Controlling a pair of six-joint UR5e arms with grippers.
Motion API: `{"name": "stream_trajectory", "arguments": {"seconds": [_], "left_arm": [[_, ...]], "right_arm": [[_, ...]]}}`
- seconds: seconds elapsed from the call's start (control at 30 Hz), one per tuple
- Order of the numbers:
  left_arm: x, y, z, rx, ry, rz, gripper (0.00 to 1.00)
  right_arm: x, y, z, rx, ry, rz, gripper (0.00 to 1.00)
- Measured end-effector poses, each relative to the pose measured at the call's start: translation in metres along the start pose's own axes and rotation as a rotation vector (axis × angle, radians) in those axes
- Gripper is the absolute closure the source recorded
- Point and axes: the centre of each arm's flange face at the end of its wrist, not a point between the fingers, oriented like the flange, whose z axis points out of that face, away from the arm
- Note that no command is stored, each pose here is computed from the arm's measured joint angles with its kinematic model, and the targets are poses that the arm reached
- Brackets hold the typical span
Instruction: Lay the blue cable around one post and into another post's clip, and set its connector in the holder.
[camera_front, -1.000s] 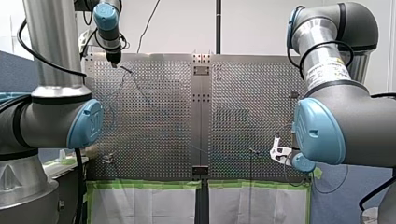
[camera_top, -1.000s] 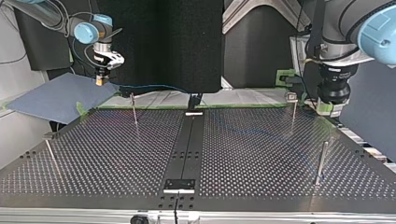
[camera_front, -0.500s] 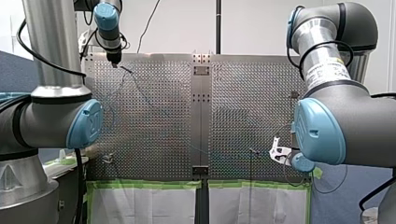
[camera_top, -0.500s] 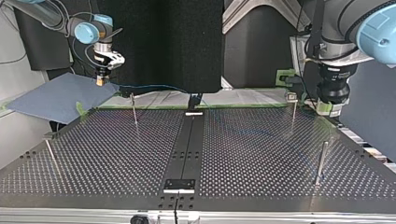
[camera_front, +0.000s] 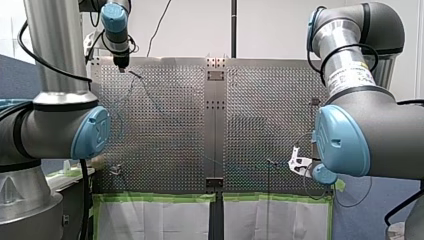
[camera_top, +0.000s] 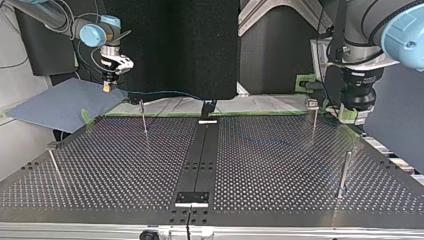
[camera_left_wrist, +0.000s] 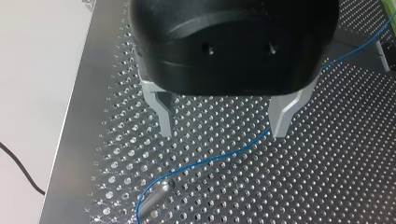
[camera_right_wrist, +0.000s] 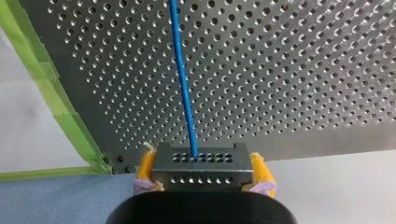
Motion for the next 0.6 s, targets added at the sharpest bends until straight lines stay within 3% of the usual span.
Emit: {"name": "stream_trajectory", "arguments": {"seconds": [0.6], "left_arm": [[-0.0007, 0.0007, -0.0022, -0.014, -0.004, 0.001, 0.00]], "right_arm": [[0.0006, -0.0007, 0.0012, 0.002, 0.001, 0.000, 0.73]]}}
